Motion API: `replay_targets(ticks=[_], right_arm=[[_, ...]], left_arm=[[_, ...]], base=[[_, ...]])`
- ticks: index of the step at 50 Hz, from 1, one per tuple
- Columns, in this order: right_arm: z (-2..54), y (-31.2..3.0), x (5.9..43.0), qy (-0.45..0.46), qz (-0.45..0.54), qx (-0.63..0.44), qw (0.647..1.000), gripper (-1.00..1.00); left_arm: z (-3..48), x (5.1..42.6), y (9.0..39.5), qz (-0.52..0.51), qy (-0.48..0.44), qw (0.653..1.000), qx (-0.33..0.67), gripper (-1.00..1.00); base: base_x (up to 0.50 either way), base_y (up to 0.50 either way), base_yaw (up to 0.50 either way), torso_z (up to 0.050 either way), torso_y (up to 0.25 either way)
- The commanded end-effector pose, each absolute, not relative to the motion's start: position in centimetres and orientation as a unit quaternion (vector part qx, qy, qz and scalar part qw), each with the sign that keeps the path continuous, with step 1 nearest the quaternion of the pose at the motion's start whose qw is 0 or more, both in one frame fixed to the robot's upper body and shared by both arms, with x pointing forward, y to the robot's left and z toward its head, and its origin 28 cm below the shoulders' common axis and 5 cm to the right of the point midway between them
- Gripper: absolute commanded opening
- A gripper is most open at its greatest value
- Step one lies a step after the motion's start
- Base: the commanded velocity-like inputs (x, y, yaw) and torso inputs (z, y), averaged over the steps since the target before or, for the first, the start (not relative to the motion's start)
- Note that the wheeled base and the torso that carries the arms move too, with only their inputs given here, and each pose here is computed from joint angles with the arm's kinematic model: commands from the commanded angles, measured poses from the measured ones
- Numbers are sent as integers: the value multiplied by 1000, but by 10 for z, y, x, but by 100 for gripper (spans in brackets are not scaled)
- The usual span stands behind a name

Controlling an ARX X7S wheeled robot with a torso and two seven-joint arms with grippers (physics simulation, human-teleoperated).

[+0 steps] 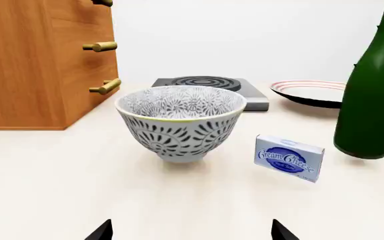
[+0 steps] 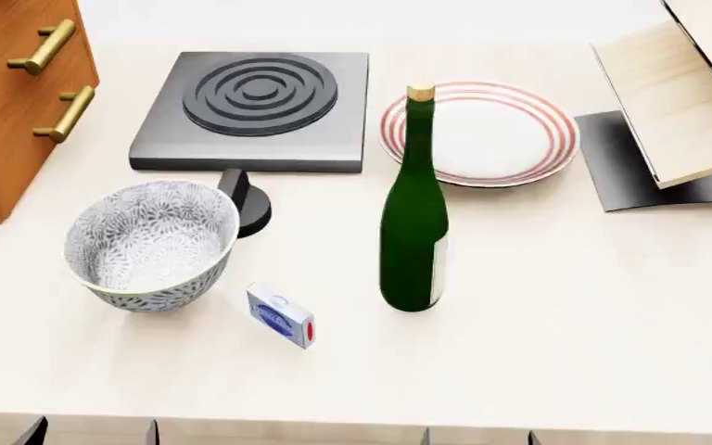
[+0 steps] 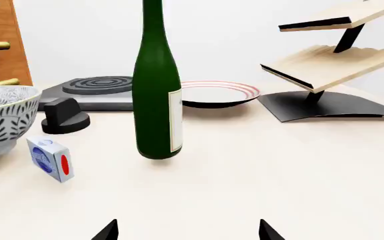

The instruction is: Put the bowl on the top of the cabinet.

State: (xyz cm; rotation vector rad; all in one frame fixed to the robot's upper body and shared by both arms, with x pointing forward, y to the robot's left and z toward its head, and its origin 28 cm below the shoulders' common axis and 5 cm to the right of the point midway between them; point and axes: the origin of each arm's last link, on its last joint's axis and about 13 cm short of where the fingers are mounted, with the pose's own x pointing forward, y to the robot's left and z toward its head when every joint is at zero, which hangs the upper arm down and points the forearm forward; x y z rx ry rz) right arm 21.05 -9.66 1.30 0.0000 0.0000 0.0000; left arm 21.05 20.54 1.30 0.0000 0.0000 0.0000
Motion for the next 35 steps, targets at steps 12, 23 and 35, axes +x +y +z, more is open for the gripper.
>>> replay_targets(ticks=[12,23,35], right_arm=[[14,-95,211,6,-11,-26,1000,100],[52,-95,214,-33,-17,-45,998,100],[96,-98,216,-88,-22,-47,995,100]], left_arm=[[15,211,206,7,-1,1000,2,100],[41,215,201,2,-22,999,23,100],[76,216,199,2,-60,997,46,100]], base=[[0,0,0,0,0],[0,0,0,0,0],[0,0,0,0,0]])
